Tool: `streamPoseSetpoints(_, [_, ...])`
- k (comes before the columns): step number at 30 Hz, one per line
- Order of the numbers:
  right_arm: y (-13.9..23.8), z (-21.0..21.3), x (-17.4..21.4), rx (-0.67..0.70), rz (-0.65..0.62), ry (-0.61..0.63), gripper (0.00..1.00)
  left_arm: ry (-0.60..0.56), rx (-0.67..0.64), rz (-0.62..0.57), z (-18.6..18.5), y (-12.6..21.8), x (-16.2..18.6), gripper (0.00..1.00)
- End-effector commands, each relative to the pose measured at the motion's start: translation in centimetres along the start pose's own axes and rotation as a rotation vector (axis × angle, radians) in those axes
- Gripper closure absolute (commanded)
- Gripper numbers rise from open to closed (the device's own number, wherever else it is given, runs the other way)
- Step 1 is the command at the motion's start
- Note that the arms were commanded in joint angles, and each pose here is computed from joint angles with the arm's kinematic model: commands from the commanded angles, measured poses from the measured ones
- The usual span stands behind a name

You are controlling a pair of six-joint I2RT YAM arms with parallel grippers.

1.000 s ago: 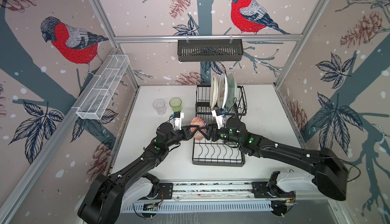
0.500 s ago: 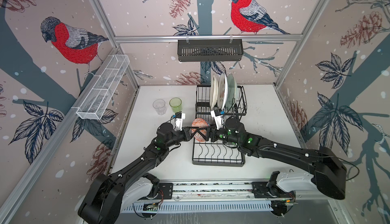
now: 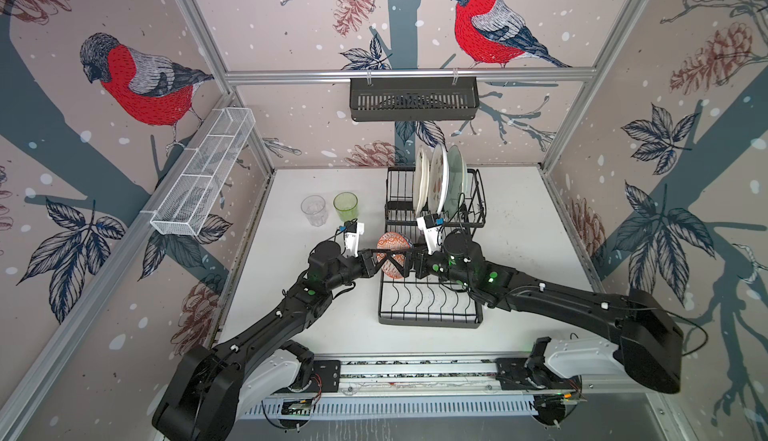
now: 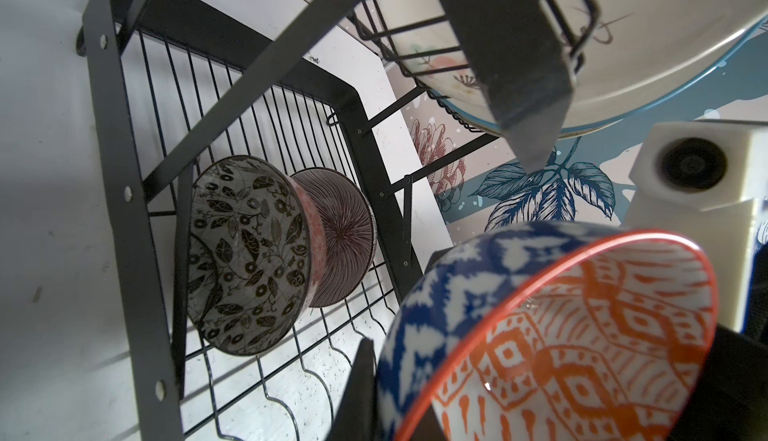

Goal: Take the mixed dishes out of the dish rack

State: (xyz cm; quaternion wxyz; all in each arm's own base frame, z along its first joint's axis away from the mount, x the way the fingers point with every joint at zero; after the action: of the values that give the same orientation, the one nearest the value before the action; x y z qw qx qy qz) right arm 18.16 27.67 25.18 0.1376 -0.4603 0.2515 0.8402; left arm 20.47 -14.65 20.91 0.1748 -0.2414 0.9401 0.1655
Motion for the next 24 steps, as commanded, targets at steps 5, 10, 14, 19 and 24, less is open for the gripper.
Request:
streamPoseSetpoints(5, [0.9,-0.2,-0.4,0.05,-0.064,0.017,0.0,0.001,-0.013,-0.057,-0.3,0.0,-0.7,1.0])
streamPoseSetpoints(10, [1.5,-0.6,0.0,0.087,-0.07,0.047,0.0,0.019,-0.061,-0.097,0.1,0.3,-0.7,1.0])
streamPoseSetpoints(14, [1.9,-0.8,0.2,0.098,-0.07,0.078,0.0,0.015,-0.131,-0.124,0.6,0.7,-0.9,1.0])
streamPoseSetpoints(19, [2.6,-1.2,0.6,0.121,-0.104,0.083,0.0,0.018,-0.193,-0.149,1.1,0.8,-1.2,1.0])
streamPoseSetpoints(24, [3.9,-1.5,1.1,0.128,-0.137,0.085,0.0,0.013,-0.23,-0.177,1.2,1.1,-1.6,1.0])
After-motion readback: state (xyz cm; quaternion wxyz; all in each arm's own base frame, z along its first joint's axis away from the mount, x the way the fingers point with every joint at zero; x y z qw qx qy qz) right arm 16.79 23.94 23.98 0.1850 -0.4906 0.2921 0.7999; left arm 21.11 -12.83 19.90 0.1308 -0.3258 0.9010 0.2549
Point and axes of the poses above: each gripper's point midway between its finger pads, its own y axis back along the fingers, its own z axis along the line the jaws close on, x = y × z, the point moved 10 cm from there along y, back along the fingers, and after that the axes turned 11 degrees about y, right-handed, at the moved point
